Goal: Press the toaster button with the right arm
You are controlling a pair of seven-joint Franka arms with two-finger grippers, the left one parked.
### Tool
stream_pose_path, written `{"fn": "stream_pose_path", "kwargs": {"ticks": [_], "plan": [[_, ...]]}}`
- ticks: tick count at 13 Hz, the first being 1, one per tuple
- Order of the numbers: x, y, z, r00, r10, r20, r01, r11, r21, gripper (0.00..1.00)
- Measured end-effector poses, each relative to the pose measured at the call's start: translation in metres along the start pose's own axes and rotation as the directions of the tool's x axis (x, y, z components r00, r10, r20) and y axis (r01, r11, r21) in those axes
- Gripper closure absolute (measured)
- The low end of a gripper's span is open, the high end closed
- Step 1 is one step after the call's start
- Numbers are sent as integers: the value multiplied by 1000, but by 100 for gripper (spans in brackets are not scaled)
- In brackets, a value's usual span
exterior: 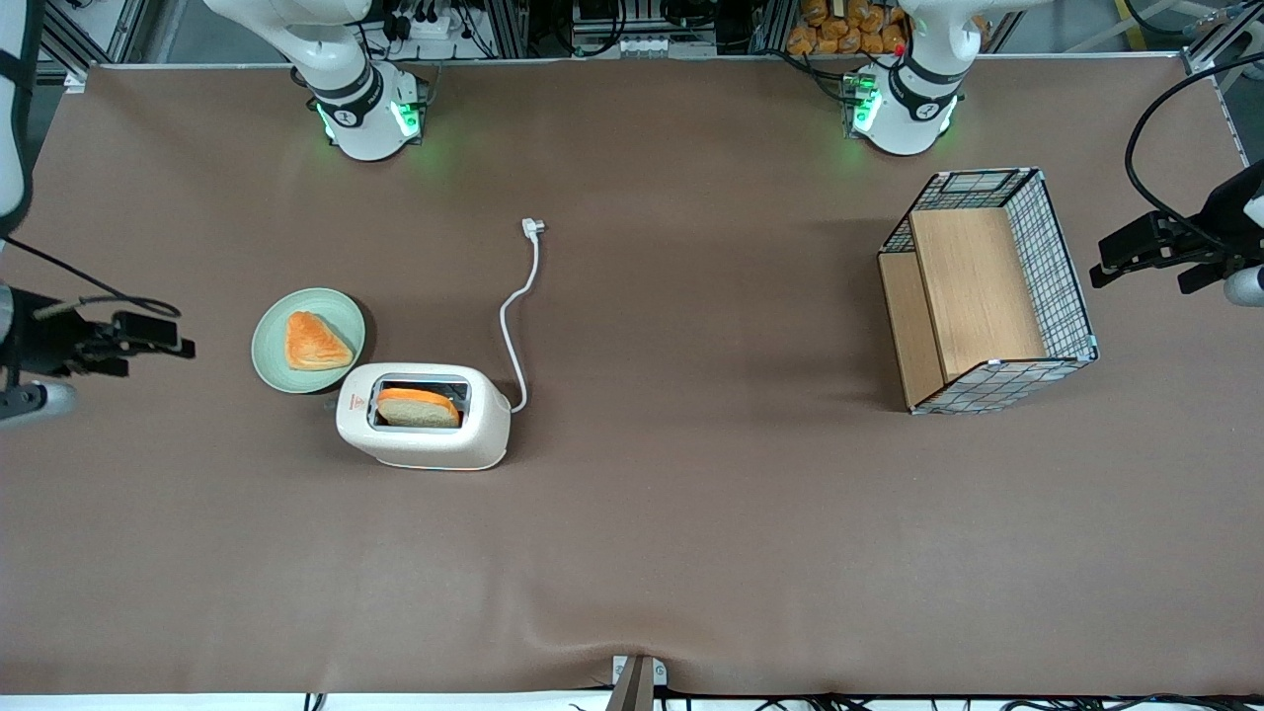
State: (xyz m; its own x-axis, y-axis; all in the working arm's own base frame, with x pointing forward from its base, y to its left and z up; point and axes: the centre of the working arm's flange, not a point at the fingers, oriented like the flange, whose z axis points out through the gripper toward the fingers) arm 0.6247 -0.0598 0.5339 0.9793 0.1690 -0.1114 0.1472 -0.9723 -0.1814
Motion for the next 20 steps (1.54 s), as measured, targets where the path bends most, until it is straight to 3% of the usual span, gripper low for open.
{"fn": "stream_pose_path", "kwargs": {"ticks": [7,10,14,20], "plan": [[-78,-21,-69,995,83,-56,-87,994,-64,0],[-107,-32,-74,983,180,-37,-182,982,-56,0],[-112,-39,-78,983,181,-36,-184,975,-124,0],[-111,-43,-83,977,206,-52,-212,969,-129,0]]}}
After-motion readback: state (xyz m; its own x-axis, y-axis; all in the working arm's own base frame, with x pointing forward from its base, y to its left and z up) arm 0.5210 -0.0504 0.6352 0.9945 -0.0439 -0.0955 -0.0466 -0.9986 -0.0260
